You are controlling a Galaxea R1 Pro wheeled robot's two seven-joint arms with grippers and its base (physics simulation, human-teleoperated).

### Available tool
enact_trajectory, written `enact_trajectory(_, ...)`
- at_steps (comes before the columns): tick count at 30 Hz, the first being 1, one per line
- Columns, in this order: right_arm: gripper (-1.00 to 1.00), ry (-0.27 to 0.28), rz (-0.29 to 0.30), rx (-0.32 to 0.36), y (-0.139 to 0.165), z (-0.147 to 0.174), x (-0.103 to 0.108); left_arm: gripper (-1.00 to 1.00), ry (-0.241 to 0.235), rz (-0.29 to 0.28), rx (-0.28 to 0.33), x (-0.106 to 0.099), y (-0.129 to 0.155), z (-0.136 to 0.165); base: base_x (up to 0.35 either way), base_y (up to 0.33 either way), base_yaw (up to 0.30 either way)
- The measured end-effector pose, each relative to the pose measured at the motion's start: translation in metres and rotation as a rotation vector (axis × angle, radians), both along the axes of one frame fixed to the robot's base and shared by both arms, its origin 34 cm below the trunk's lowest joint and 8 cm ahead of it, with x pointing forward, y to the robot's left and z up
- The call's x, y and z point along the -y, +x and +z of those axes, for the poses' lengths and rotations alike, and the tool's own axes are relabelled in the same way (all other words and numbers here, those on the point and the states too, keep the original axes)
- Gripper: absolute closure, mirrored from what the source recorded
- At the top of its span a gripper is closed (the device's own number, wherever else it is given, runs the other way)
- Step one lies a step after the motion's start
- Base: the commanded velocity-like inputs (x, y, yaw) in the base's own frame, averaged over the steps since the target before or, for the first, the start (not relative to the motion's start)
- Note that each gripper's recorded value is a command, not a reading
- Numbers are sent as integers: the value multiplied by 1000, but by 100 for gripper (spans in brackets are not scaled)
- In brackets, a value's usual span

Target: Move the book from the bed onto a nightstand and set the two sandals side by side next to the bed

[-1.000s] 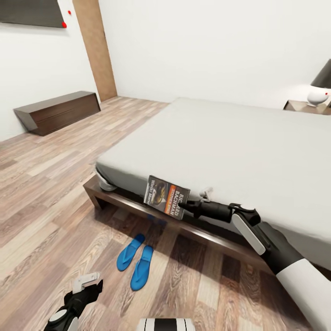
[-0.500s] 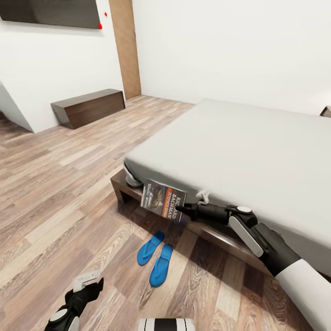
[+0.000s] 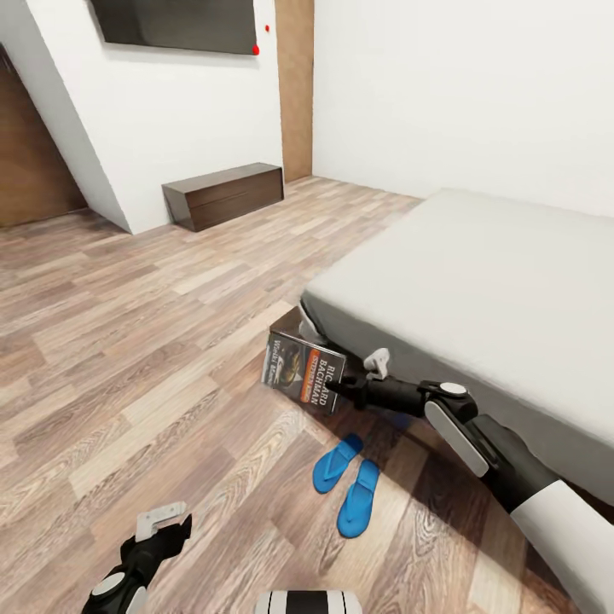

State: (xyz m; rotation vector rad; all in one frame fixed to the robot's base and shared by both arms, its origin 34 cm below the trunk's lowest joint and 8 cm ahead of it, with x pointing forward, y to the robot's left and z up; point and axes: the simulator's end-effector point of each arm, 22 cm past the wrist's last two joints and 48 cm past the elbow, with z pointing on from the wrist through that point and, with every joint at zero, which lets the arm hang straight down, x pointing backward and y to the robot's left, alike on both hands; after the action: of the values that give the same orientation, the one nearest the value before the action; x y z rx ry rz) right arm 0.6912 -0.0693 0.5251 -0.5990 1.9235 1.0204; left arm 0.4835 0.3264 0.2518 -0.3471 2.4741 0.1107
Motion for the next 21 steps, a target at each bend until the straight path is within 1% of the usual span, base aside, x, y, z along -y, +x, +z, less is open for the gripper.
enact_trajectory(4,100,0,0,1,0,0,0,-100,0,-1,0,0,0,0,157,258,281)
enact_trajectory(14,100,-1,0,1,0,0,0,-100,0,-3,2,1,1,1,305,167,280)
enact_trajectory(17,100,-1,0,0,0,0,0,-100,0,-3,2,1,1,1,273,236,280)
enact_trajectory(21,100,-1,0,1,0,0,0,-100,-1,-3,2,1,1,1,175,290,280)
